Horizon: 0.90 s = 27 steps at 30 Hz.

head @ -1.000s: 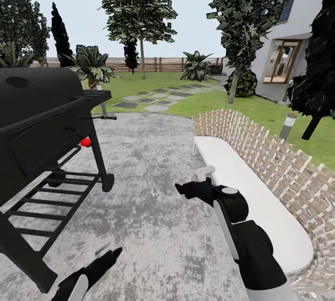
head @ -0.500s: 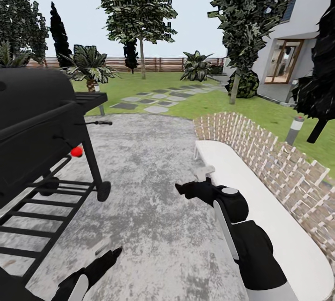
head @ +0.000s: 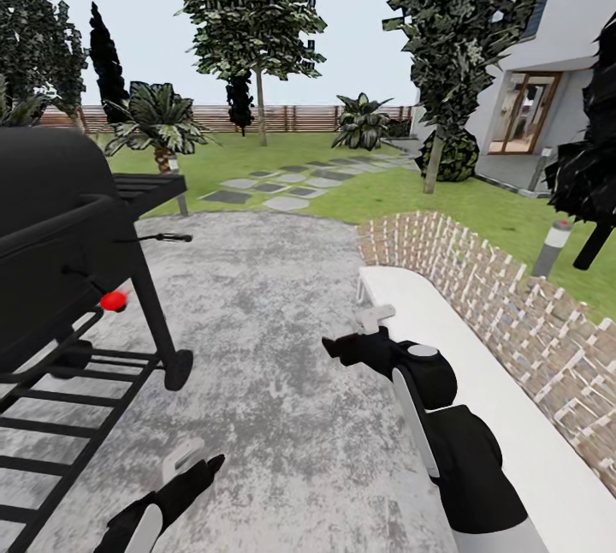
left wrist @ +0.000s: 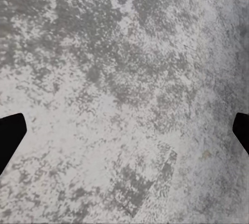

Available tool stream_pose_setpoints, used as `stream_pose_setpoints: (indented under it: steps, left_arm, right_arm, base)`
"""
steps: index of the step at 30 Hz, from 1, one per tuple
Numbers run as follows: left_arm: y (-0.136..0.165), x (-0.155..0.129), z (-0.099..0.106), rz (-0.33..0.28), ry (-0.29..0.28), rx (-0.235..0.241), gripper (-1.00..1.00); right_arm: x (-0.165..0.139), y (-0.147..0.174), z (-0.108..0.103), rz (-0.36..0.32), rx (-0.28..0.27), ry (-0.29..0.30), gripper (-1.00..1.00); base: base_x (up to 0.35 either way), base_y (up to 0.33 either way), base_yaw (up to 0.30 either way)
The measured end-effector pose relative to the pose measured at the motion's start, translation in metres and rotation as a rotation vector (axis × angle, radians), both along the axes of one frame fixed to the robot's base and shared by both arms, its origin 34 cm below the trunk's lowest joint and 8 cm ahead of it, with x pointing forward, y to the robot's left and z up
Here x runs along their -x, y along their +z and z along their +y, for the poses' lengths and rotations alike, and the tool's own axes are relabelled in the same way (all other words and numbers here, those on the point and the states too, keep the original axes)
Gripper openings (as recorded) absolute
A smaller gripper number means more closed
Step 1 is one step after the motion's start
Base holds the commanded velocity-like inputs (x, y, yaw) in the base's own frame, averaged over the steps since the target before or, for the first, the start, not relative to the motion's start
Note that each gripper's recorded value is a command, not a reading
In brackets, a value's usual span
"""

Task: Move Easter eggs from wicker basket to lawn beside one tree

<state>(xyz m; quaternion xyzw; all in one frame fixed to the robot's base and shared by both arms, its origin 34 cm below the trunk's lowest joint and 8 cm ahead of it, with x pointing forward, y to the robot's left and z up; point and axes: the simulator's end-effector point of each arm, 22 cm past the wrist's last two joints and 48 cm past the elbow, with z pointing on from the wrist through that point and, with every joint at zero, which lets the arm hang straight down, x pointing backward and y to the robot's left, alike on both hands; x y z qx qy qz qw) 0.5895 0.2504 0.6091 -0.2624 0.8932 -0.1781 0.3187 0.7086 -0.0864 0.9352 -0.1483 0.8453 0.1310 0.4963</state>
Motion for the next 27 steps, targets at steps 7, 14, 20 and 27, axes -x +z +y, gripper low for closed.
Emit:
stream_pose_setpoints:
  steps: [7,14,20,27]
  left_arm:
    - [-0.0001,0.0001,0.0003,0.001,0.001,-0.001,1.00]
    - [-0.0002,0.0001,0.0005,0.001,0.001,-0.002,1.00]
    - [-0.0002,0.0001,0.0006,0.001,0.001,-0.002,1.00]
    - [-0.0003,0.0002,0.0005,0.001,0.001,-0.002,1.00]
  right_arm:
    - [0.0000,0.0000,-0.0001,0.000,0.000,0.000,1.00]
    - [0.0000,-0.0001,0.0000,0.000,0.000,0.000,1.00]
    - [0.0000,0.0000,0.0000,0.000,0.000,0.000,1.00]
    - [0.0000,-0.0001,0.0000,0.000,0.000,0.000,1.00]
  base:
    - [0.331,-0.007,0.000]
    - [0.331,-0.001,0.000]
    - [0.331,0.000,0.000]
    - [0.331,-0.050,0.000]
